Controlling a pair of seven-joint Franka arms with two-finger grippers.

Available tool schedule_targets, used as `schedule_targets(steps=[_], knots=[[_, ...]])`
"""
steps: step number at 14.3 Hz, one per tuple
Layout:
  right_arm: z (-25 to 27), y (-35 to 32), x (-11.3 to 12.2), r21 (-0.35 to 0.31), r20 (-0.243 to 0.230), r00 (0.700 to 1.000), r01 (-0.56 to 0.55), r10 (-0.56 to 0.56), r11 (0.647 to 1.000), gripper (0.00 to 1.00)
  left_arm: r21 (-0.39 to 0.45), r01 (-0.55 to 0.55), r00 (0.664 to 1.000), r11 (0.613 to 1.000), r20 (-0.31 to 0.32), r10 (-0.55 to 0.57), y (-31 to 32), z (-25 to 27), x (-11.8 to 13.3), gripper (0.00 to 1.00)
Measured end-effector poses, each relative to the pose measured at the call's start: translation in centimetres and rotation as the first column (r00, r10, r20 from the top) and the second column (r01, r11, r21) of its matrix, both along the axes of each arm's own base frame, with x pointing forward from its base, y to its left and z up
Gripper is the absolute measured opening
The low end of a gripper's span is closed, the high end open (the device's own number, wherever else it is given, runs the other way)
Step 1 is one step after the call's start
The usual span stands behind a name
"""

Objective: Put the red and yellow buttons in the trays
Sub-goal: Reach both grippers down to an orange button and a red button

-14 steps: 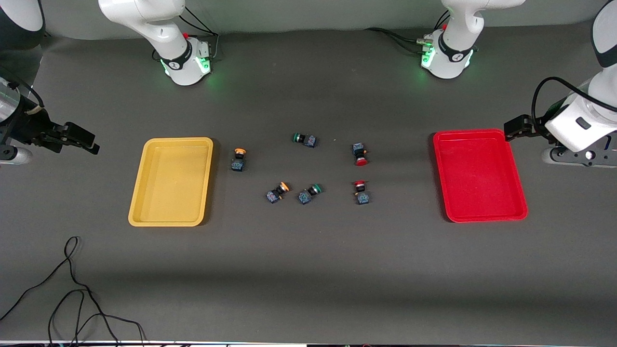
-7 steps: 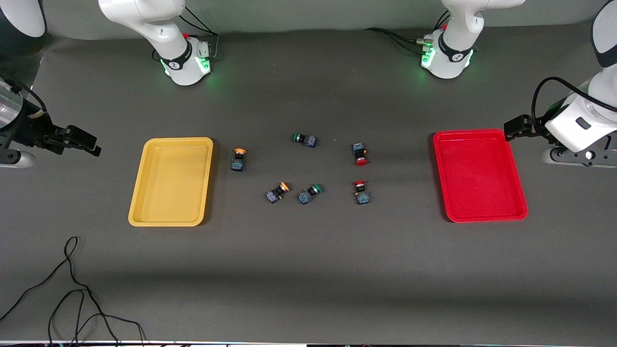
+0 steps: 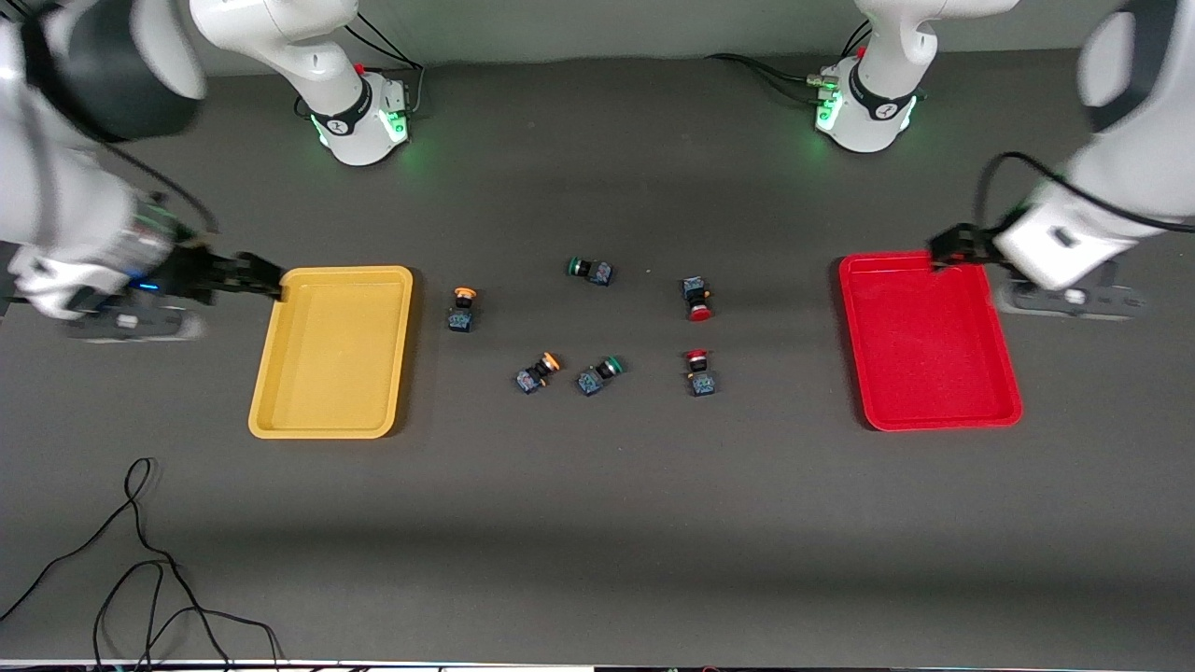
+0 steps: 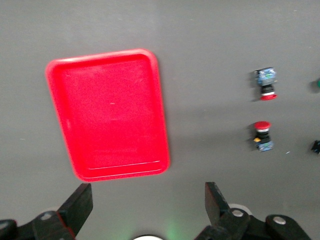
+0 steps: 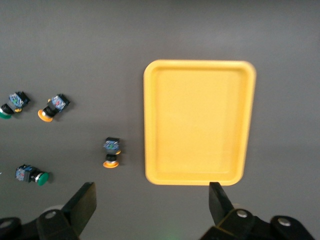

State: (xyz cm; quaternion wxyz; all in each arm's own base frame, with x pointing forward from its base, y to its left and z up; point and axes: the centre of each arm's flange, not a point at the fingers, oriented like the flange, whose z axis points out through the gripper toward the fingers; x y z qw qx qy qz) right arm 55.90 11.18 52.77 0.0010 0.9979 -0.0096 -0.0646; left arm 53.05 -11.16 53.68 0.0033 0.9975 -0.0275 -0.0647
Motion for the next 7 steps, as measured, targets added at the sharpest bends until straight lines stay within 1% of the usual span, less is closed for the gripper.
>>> schedule_targets(steps=[2, 3, 5, 7], knots=[[-3.8, 3.4, -0.3, -0.023, -0.051, 0.999, -0.006, 0.005, 1.000, 1.00, 0.015, -0.037, 0.999, 0.999, 0.022, 0.037, -7.2, -1.2, -1.9, 1.00], [-6.1, 4.4, -0.5, -0.029, -0.062, 0.998, -0.013, 0.011, 1.000, 1.00, 0.020, -0.043, 0.999, 0.999, 0.030, 0.043, -11.0, -1.8, -3.1, 1.00], [-11.1, 4.7, -1.5, -0.022, -0.059, 0.998, -0.013, 0.012, 1.000, 1.00, 0.024, -0.059, 0.997, 0.998, 0.041, 0.058, -16.3, -3.0, -5.3, 1.00], [-16.2, 5.3, -3.2, -0.014, -0.034, 0.999, -0.025, 0.024, 1.000, 1.00, 0.017, -0.080, 0.995, 0.997, 0.059, 0.079, -19.7, -4.1, -6.9, 1.00]])
